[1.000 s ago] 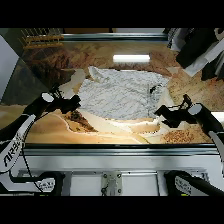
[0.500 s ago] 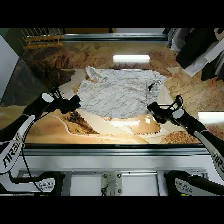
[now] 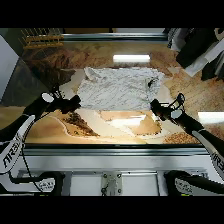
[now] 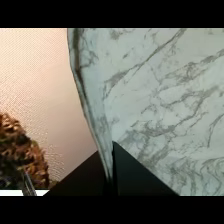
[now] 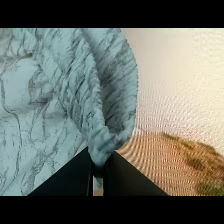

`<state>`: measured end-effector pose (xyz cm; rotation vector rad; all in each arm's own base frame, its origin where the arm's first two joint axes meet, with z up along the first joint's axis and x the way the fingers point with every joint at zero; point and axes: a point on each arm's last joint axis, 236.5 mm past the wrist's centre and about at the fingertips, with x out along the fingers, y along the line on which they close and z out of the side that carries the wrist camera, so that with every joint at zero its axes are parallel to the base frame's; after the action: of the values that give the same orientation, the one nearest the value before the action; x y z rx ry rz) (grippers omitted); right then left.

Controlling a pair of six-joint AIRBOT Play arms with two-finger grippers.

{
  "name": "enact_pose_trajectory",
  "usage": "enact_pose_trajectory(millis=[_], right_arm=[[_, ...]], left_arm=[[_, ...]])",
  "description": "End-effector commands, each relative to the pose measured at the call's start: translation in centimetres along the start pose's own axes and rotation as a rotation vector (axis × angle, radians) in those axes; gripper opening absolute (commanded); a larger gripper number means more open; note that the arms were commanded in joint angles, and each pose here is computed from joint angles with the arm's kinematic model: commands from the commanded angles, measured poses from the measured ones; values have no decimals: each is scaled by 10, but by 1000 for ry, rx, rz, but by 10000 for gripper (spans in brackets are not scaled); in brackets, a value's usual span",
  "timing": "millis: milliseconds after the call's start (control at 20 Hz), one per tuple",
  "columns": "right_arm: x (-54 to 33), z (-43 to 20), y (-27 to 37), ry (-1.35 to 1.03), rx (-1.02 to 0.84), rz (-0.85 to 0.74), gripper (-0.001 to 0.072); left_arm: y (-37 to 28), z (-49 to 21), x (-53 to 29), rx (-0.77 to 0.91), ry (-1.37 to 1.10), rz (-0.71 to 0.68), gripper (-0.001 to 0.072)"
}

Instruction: Fold the clothes and pants, and hang the long-sleeved shirts on hangers.

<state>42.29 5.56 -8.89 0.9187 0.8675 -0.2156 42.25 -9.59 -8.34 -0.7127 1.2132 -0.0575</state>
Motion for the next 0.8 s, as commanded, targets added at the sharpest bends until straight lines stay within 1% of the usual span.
enact_pose_trajectory(millis=[0,100,200,300,400,550,750], right_arm=[[-16,17,32,5,-188,53,21],[-55,49,79,-23,-350,120,20],[-122,85,136,-85,-514,176,20],[-204,101,187,-154,-647,227,20],[-286,95,221,-202,-731,295,20],[-378,71,234,-271,-773,365,20],[-452,35,223,-329,-718,436,20]], left_arm=[[-17,19,-21,55,-48,-31,11],[-59,55,-76,129,-171,-106,11],[-116,83,-161,235,-326,-198,11],[-176,85,-263,373,-501,-293,11],[-222,65,-361,483,-680,-385,11],[-258,8,-477,608,-890,-493,11],[-271,-59,-573,703,-1083,-582,11]])
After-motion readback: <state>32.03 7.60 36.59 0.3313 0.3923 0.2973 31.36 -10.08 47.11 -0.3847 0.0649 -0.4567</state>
